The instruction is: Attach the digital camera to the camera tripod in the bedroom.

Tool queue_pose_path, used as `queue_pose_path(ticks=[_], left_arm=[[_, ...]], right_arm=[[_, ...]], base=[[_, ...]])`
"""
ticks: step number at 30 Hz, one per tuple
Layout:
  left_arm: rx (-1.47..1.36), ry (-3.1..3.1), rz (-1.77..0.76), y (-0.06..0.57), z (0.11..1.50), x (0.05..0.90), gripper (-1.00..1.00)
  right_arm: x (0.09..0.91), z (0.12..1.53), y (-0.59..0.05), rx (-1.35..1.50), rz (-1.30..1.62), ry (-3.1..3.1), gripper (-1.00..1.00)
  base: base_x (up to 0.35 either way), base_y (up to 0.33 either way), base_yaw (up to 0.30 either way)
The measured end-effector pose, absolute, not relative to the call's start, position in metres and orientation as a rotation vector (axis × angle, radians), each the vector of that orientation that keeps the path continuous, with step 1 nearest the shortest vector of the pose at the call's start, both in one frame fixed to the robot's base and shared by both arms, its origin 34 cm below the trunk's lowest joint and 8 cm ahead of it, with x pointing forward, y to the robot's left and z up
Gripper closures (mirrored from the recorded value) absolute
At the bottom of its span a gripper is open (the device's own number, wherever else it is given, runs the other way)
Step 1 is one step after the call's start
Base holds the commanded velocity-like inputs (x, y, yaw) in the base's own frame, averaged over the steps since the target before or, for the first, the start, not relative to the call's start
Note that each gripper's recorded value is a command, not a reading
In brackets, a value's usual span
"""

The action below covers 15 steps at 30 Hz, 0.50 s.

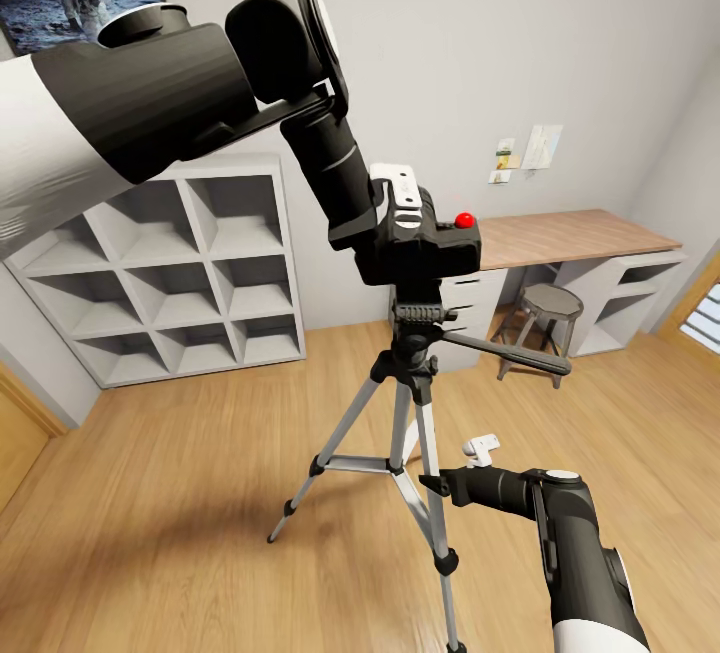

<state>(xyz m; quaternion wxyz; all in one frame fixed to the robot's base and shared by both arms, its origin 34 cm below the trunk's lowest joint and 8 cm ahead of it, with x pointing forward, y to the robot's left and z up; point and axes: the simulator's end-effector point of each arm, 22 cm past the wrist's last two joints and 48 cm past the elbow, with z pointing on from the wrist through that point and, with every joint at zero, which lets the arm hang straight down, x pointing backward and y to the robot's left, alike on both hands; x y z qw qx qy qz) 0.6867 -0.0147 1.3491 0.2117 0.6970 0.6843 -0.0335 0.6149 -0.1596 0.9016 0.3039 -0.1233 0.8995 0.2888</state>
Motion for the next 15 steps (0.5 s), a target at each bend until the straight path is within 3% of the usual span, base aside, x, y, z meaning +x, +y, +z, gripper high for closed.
queue_pose_path(ticks=[15], left_arm=[[1.936, 1.904, -0.098, -0.0187, 1.3488, 0.6866, 1.0]], right_arm=[[0.6149, 0.9017, -0.1595, -0.327, 0.765, 2.382, 1.0]], base=[[0.0, 0.0, 0.0]])
